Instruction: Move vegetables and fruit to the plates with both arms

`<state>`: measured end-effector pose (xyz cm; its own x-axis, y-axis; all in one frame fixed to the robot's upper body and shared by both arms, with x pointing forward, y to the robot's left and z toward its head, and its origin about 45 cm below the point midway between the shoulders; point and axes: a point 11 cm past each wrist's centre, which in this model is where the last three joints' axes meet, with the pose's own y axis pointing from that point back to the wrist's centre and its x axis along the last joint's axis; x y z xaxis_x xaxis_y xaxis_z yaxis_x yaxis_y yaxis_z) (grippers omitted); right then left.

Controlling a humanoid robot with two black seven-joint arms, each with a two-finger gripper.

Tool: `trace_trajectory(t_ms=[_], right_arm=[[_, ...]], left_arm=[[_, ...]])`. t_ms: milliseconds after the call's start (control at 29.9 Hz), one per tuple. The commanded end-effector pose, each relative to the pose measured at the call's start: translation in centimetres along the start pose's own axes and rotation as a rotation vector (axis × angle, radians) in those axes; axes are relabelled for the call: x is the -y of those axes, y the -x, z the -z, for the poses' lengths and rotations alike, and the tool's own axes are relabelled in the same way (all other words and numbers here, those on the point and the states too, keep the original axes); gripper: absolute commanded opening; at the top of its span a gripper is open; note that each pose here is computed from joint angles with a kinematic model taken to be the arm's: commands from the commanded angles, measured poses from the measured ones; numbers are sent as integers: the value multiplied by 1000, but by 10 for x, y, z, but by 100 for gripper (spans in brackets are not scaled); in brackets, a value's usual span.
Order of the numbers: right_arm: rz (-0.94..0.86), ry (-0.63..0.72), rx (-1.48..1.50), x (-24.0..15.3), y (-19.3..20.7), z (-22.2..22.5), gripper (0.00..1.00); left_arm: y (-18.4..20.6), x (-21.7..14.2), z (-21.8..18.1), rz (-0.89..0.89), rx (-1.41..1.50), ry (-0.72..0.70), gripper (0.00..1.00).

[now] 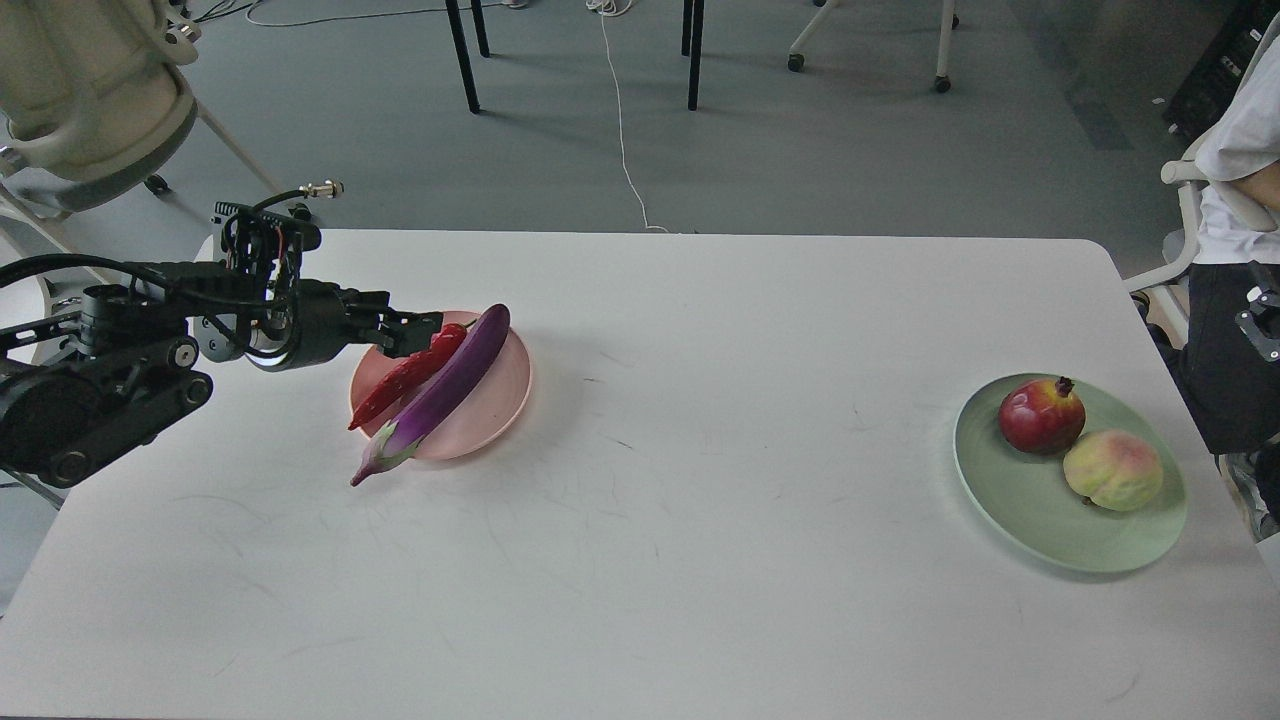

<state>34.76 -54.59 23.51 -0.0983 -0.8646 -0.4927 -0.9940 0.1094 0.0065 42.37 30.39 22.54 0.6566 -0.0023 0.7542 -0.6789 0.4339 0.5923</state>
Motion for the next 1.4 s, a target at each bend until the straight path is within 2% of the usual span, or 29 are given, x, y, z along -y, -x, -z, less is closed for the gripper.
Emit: trace_trajectory(t_ms=[0,167,367,568,701,801,1202,1369], right_arm=[[4,-19,7,3,2,6,99],[44,-45,37,17,20,8,99],[91,-81,72,40,45,14,99],[145,-43,159,63,78,-10,99],[83,-115,229,71,66,-7,99],[53,-114,277,78,66,-18,99],[17,-66,319,79,68,-57,99],[34,-66,336,82,77,-60,99]], left_arm=[[-43,-11,-13,-165,-282,128,97],[-91,-31,-14,-393,-785,336,98],[-103,-32,-5,-477,-1392,561,98],[-115,-1,-2,-589,-1843,774,98],[-119,5,5,-645,-1950,858,98],[-115,13,0,-625,-1977,894,98],[-54,38,16,-603,-2096,848,98],[-53,42,8,-584,-2102,868,98]])
